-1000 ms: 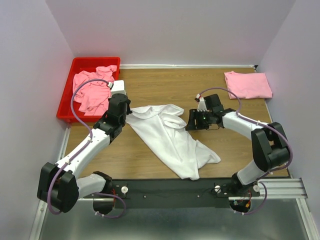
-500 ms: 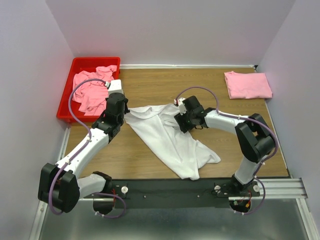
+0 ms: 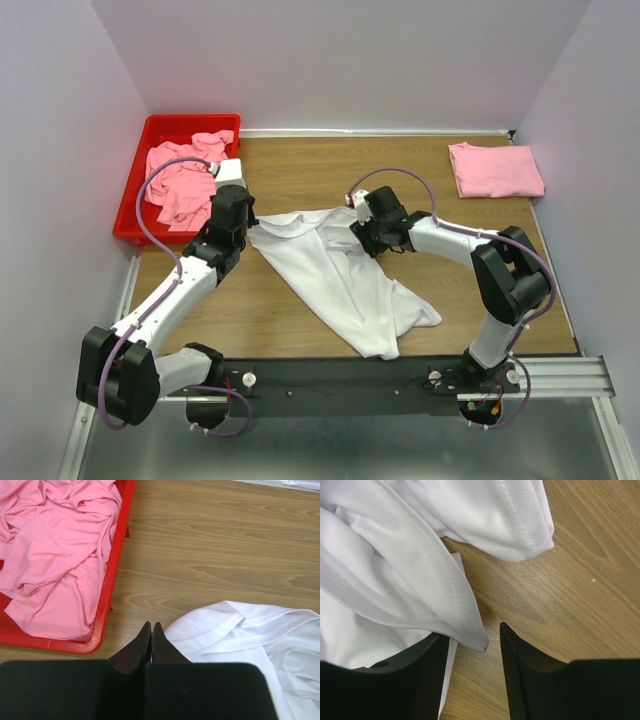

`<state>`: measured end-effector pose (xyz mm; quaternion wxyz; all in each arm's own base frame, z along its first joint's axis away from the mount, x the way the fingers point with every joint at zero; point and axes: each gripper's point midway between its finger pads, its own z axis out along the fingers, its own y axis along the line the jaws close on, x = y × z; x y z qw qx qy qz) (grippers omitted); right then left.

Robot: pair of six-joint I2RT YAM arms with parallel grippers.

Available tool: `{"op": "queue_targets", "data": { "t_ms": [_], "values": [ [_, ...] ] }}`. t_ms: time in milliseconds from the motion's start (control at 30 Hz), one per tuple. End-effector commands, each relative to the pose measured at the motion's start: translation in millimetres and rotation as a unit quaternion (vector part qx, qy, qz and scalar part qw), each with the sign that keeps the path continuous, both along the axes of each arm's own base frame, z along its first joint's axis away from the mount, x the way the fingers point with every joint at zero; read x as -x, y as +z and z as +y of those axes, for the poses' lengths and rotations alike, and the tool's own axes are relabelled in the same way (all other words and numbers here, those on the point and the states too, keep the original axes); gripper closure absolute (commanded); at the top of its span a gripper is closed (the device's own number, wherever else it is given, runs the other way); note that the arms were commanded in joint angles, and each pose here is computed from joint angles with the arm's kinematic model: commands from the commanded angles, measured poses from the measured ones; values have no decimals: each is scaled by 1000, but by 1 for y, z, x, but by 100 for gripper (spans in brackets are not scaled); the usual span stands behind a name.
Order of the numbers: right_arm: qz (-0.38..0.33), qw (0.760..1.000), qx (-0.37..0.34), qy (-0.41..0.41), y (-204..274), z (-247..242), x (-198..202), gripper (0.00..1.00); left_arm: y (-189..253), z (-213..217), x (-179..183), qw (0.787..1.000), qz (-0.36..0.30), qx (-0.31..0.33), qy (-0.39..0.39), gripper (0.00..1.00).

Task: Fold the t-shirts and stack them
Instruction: Flatten the tshirt out

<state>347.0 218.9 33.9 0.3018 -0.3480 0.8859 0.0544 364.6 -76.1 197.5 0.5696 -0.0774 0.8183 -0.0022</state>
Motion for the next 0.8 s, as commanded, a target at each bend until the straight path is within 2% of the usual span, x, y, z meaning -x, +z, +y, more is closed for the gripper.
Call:
{"op": "queue_targets", "data": {
  "t_ms": [0,267,367,400,433,567,600,767],
  "values": [
    [-2,999,-17,30,6,14,0,49,14,0,-2,1000,-20,9,-1,100],
    [-12,998,-34,46,19,26,-7,63,14,2,-1,1000,-18,8,3,100],
    [-15,998,-32,44,21,24,-7,79,9,6,-1,1000,-11,5,11,100],
    [-19,998,-33,43,24,24,-8,91,6,9,-3,1000,-5,5,19,100],
    [-34,998,-32,35,34,22,-11,98,5,11,-3,1000,-1,5,25,100],
    [-97,995,-3,-7,69,5,-32,99,10,23,-19,999,3,31,45,100],
    [-128,992,-2,-16,93,1,-40,99,9,21,-23,998,9,44,36,100],
    [-250,960,45,-115,183,-41,-79,99,54,29,-55,997,-15,62,49,100]
  ]
}}
